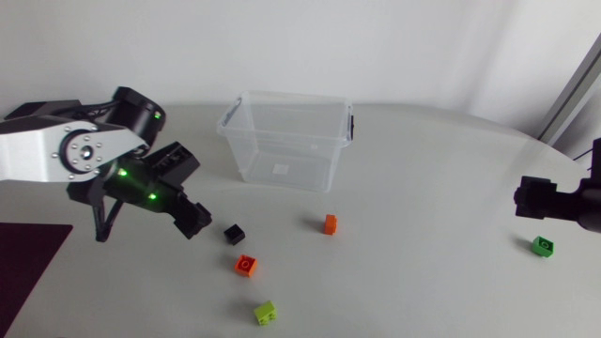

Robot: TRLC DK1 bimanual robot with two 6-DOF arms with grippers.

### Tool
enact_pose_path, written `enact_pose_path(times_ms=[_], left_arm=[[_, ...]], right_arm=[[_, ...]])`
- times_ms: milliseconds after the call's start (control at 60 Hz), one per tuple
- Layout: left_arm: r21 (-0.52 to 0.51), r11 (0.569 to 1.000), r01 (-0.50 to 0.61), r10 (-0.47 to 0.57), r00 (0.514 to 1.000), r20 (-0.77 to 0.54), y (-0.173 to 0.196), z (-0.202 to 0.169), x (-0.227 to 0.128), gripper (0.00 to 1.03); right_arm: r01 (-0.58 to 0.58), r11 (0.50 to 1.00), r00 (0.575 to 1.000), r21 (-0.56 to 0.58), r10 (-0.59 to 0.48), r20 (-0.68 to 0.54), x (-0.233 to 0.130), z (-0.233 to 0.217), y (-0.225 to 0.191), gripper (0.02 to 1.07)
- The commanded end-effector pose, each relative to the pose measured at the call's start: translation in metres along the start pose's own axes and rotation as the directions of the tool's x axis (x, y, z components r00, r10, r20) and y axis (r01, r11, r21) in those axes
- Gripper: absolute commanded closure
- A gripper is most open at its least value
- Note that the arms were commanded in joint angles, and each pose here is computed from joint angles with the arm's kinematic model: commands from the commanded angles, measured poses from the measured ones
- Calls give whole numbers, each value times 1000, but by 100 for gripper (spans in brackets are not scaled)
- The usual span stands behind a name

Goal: Place the duplo bricks in the container

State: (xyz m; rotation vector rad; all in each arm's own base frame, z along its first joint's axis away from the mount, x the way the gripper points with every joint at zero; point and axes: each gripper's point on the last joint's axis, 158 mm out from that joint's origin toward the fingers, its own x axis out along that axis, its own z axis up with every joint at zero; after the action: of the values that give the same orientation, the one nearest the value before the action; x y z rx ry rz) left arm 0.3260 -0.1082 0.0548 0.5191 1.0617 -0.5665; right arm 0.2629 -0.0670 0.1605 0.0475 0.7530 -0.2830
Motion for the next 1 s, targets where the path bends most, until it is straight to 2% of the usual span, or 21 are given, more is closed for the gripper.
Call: enact_pose_path(times_ms=[0, 50, 117, 183, 283, 367, 500, 700, 900, 983], left_arm=[[79, 995, 53, -47, 996, -74, -9, 1, 19, 9], [97, 993, 71, -61, 993, -99, -11, 1, 28, 9], [135, 985, 104, -85, 987, -137, -18, -2, 38, 9], [160, 979, 126, -100, 982, -162, -25, -3, 47, 9], [168, 975, 148, -115, 975, -192, -28, -4, 58, 9], [175, 971, 160, -123, 971, -207, -31, -3, 65, 11], [179, 967, 179, -135, 963, -233, -35, -3, 78, 12], [172, 967, 187, -141, 958, -250, -33, -1, 90, 17], [148, 962, 229, -191, 953, -234, -38, 3, 94, 48], [145, 959, 242, -202, 949, -242, -41, 0, 97, 52]], right_arm=[[27, 999, 998, 37, -25, -65, 0, 2, -9, 7], [38, 997, 993, 61, -31, -112, 2, -3, -16, 7], [-9, 993, 992, 115, 23, -122, 2, -5, -17, 7], [-32, 993, 992, 117, 46, -116, 0, -9, -19, 7], [-72, 981, 993, 181, 88, -79, 0, -8, -24, 7], [-158, 962, 986, 221, 166, -20, 1, -3, -27, 7], [-144, 962, 983, 230, 166, -77, 6, -12, -33, 7], [-120, 970, 985, 213, 144, -99, 10, -23, -44, 7], [-112, 974, 984, 198, 137, -115, 13, -34, -47, 7], [-113, 972, 983, 205, 140, -122, 15, -38, -47, 11]])
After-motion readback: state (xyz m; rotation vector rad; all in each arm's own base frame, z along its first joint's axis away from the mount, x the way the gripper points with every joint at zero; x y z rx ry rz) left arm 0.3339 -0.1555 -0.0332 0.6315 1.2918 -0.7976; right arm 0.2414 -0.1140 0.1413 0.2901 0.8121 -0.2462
